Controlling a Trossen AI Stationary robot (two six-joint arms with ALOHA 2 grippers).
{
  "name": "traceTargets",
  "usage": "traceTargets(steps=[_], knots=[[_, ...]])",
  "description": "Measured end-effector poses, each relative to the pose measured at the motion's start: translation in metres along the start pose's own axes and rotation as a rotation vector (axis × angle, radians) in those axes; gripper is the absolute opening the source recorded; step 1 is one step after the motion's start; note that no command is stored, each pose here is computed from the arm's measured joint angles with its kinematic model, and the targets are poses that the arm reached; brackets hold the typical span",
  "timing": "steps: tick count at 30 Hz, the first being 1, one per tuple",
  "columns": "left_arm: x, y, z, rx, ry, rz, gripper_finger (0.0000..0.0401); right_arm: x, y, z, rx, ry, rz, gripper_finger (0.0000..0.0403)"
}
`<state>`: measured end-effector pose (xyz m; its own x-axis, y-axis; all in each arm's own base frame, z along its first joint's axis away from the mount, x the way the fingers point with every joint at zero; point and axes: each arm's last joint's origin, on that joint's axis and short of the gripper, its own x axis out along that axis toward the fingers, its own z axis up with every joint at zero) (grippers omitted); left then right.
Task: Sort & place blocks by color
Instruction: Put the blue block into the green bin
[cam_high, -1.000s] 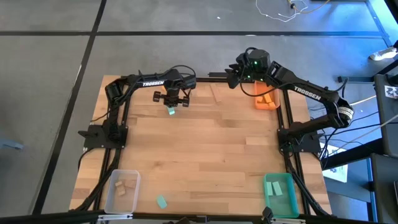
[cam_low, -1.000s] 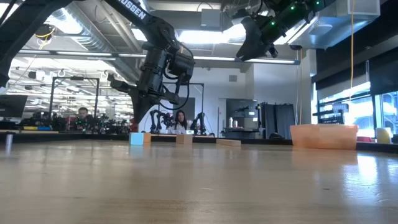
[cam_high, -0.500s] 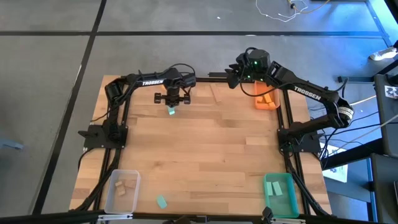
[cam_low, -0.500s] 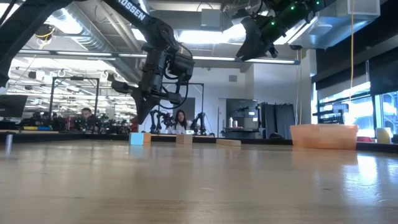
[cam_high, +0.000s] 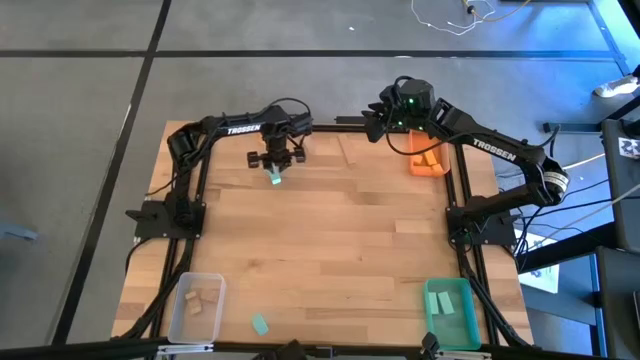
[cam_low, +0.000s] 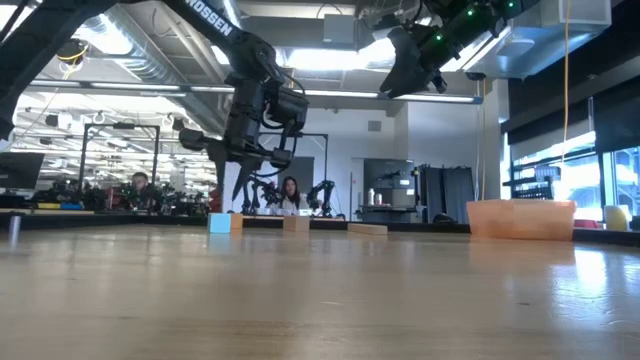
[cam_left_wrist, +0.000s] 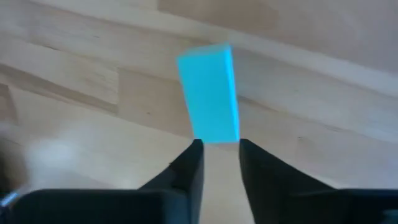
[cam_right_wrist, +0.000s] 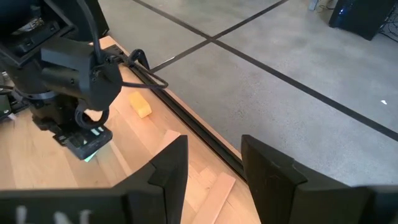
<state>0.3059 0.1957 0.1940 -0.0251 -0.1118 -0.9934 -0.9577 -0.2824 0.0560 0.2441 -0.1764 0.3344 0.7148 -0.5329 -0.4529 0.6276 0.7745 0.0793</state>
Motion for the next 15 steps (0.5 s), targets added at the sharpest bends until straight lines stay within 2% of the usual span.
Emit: traceTargets(steps=[9,15], knots=[[0.003,-0.006,0.003,-0.041,-0.098,-0.015,0.0229,0.0,0.0,0.0,0.0,0.0,0.0,0.0149],[0.018,-0.003,0.001,-0.04,-0.119,0.009,0.0283,0.0,0.0,0.0,0.0,0.0,0.0,0.0149]])
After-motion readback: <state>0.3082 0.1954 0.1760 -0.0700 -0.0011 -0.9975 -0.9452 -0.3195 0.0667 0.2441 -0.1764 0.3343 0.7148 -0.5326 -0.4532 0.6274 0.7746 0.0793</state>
